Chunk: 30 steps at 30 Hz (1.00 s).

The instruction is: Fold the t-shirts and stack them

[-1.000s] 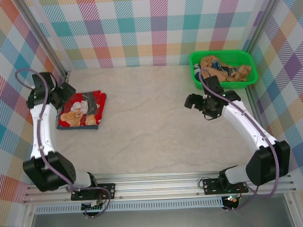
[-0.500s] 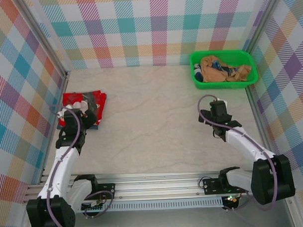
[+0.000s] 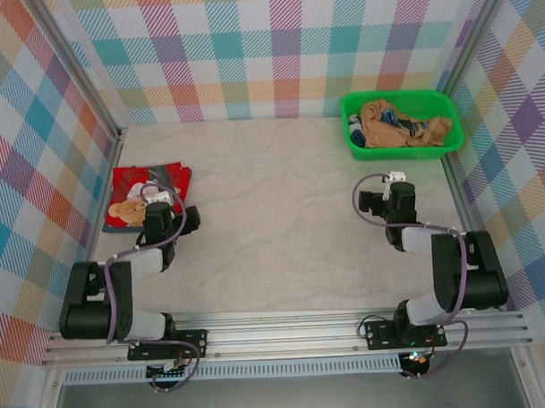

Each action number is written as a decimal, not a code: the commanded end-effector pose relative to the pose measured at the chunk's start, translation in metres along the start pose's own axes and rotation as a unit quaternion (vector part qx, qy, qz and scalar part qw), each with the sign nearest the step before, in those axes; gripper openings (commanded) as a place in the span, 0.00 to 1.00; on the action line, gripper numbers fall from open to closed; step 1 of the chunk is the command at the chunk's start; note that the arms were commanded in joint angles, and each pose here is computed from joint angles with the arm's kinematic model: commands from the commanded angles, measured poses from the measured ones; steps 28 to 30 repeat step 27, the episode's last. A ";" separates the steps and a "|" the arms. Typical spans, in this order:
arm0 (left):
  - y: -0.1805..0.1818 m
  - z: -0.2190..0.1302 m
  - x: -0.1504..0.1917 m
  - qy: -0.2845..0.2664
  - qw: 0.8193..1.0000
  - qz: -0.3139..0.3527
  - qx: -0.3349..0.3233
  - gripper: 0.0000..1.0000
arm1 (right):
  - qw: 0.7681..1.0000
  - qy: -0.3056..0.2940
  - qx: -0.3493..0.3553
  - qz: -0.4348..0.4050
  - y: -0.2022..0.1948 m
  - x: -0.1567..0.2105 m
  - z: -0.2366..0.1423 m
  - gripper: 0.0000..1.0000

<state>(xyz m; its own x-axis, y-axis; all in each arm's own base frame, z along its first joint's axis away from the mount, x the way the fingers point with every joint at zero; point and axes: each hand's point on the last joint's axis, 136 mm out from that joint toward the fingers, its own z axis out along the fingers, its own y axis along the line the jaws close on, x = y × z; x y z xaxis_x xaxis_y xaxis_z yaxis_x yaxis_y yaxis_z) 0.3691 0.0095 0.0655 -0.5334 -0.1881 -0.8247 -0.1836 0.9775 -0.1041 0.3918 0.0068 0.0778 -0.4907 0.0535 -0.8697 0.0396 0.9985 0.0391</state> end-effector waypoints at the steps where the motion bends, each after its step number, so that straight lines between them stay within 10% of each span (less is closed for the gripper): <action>1: -0.012 0.009 -0.037 -0.072 0.997 0.021 0.019 1.00 | 0.996 -0.085 -0.026 0.007 0.002 -0.016 -0.005 1.00; 30: -0.019 0.014 -0.024 -0.088 0.995 0.043 0.021 1.00 | 0.997 -0.068 -0.047 -0.006 0.010 -0.014 -0.002 1.00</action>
